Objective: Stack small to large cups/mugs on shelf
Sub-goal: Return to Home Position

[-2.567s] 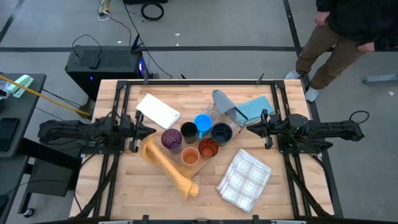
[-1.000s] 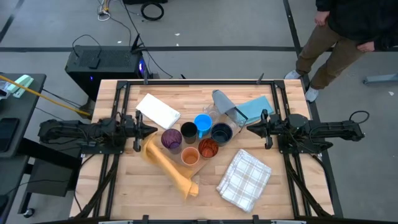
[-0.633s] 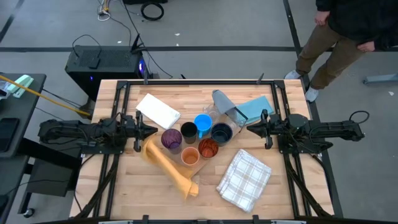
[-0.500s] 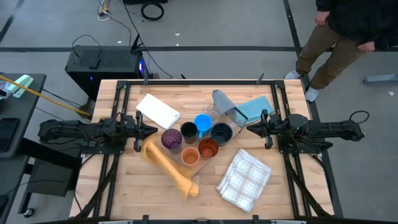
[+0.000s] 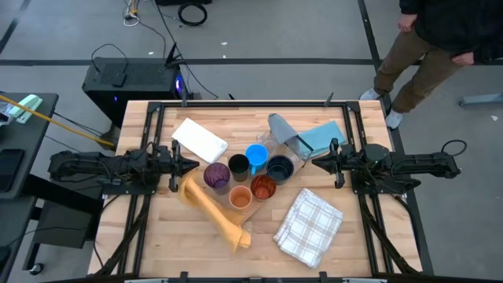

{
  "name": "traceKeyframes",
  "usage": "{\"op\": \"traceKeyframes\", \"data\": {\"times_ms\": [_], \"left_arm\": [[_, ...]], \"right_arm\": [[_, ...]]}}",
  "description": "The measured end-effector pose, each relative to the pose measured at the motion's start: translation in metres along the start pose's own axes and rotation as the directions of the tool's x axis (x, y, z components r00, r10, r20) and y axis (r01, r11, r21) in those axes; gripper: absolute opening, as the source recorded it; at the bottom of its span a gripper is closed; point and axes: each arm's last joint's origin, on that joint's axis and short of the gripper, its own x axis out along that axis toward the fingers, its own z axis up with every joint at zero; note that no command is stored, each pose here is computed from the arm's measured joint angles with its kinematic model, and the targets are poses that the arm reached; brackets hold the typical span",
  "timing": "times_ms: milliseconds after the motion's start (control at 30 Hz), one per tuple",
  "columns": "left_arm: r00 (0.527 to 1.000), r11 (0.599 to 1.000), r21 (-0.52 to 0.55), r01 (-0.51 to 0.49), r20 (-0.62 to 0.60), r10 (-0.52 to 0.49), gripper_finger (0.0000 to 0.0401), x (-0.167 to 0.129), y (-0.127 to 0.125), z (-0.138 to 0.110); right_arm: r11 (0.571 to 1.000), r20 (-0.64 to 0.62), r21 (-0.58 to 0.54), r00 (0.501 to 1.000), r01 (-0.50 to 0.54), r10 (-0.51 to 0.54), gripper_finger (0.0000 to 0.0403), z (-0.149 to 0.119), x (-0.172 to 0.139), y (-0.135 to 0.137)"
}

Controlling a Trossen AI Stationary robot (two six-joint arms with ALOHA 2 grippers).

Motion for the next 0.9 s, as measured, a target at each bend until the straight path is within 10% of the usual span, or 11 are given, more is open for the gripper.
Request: {"op": "traceKeyframes", "data": {"times_ms": [900], "left_arm": [[1.000, 1.000, 0.000, 0.000, 0.000, 0.000, 0.0036, 0.0000, 0.0000, 0.0000]], "right_arm": [[1.000, 0.000, 0.000, 1.000, 0.000, 0.000, 0.0029, 0.0000, 0.0000, 0.0000]]}}
